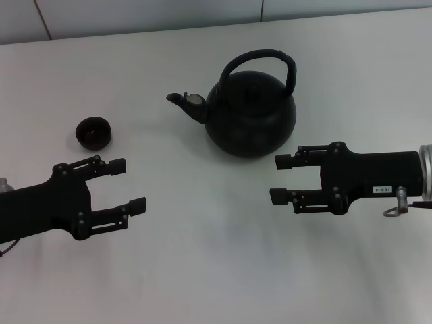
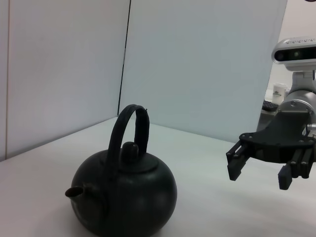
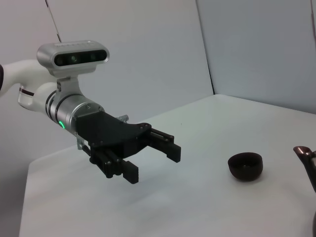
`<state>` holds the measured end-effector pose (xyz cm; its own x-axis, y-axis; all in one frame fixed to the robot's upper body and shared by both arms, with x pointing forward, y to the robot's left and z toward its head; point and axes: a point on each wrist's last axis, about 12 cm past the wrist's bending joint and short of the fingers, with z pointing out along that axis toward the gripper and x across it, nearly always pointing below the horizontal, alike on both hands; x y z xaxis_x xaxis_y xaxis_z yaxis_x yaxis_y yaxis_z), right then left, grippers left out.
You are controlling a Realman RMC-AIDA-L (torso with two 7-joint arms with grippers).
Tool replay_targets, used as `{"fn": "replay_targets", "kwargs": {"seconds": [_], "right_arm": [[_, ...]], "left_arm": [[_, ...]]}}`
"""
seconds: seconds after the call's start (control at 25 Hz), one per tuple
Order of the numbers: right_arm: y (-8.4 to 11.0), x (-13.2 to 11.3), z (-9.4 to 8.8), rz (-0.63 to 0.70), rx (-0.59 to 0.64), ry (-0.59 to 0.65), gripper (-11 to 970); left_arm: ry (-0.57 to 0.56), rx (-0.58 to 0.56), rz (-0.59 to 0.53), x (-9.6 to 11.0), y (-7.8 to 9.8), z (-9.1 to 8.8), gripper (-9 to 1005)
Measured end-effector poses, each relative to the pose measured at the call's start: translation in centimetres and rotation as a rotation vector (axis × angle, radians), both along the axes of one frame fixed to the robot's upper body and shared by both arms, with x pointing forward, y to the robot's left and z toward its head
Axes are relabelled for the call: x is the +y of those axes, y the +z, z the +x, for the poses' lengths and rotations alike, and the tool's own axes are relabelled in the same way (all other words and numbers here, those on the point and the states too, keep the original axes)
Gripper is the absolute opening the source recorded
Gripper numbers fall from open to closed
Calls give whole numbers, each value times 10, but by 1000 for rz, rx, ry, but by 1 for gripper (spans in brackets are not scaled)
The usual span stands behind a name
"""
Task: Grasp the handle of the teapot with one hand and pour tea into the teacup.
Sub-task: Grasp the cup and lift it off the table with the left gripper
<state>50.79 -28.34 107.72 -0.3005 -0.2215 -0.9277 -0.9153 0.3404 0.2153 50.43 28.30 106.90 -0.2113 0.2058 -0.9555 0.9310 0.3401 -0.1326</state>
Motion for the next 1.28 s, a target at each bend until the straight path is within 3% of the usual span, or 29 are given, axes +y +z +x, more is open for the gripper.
{"fn": "replay_targets", "kwargs": {"seconds": [0.88, 1.08, 1.12, 1.28], "right_arm": [[-2, 1, -1, 7, 12, -1, 679], [-2, 1, -1, 9, 9, -1, 678], [-1, 2, 0, 11, 7, -1, 678], [-1, 3, 1, 12, 3, 2, 678]], "left_arm": [[1, -3, -3, 0, 1, 1, 777], [103, -14, -23, 3, -2, 7, 773], [213, -9, -46, 3, -11, 14, 772], [335, -11, -63, 2, -24, 19, 768]]}}
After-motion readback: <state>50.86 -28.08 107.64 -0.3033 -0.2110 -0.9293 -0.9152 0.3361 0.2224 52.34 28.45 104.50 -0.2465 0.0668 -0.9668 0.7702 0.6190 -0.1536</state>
